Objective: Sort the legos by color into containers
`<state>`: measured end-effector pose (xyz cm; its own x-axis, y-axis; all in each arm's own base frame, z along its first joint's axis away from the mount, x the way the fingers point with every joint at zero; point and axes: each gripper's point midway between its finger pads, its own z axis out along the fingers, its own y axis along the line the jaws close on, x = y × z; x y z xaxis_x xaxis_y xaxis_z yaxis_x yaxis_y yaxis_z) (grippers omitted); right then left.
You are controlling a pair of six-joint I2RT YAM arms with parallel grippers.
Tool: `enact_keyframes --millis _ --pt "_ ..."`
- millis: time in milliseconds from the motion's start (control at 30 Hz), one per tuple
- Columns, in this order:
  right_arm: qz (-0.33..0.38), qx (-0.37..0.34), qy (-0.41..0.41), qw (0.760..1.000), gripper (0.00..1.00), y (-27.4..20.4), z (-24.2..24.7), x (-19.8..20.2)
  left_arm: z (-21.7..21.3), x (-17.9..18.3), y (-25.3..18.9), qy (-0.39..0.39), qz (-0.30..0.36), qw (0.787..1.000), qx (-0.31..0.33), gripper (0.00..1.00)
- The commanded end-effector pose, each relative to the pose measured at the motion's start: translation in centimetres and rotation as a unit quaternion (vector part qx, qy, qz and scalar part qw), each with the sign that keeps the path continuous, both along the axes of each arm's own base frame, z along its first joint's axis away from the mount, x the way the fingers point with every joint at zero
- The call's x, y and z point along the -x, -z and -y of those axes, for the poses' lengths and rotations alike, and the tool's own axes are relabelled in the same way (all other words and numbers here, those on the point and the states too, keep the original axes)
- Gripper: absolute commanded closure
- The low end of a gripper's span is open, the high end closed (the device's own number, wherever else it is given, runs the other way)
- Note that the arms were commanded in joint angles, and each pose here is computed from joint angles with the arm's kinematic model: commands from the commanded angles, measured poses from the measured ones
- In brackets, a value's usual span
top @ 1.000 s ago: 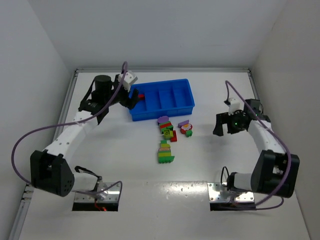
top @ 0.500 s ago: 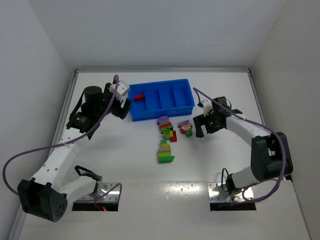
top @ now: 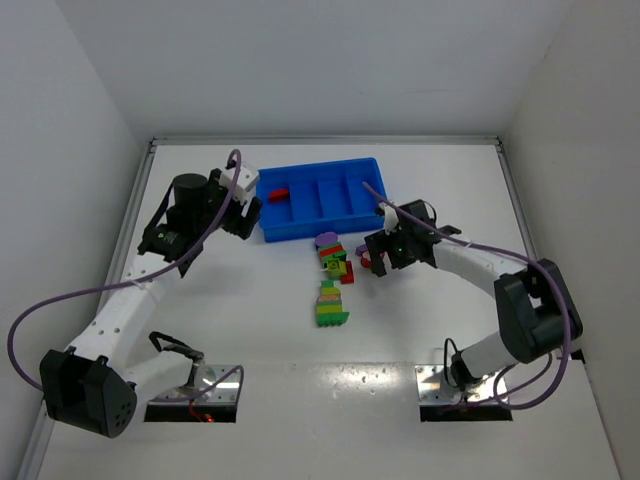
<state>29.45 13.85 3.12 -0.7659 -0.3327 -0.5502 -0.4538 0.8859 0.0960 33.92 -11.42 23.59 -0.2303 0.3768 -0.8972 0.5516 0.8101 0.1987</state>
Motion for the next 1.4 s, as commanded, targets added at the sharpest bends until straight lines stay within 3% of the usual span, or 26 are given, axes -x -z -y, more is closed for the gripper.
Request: enact_keyframes --millis 0,533,700,1000,1133,1200,1267,1367 --pt "0.024 0.003 0.023 0.999 0.09 0.1 -0.7 -1.8 -0.2 -0.7 -1.1 -0.013 0.018 1.000 0.015 0.23" --pt "-0.019 0.029 0.031 0.999 0.18 2.1 -1.5 -3.1 -0.4 -0.9 0.0 -0.016 0.016 1.000 0.009 0.23" --pt "-0.027 0.034 0.021 0.999 0.25 2.4 -2.2 -3.0 -0.3 -1.0 0.3 -0.016 0.012 1.000 0.007 0.23" --pt "-0.030 0.030 0.008 0.999 0.55 2.4 -3.1 -2.8 -0.5 -1.1 0.7 -0.020 0.012 1.000 0.006 0.23" --pt "-0.026 0.039 0.003 0.999 0.79 2.5 -2.5 -2.2 -0.3 -0.9 1.2 -0.018 0.004 1.000 0.010 0.23" --pt "-0.024 0.041 -0.010 0.999 0.91 2.1 -2.3 -1.6 0.2 -0.3 1.5 -0.001 -0.002 1.000 0.016 0.23" --pt "-0.021 0.028 -0.039 0.999 0.96 0.8 -2.6 -0.7 1.3 0.8 2.1 0.036 -0.023 0.999 0.023 0.23" --pt "0.017 0.014 -0.080 0.997 0.98 -2.0 -2.2 0.6 2.9 2.9 1.7 0.109 -0.041 0.993 0.028 0.21"
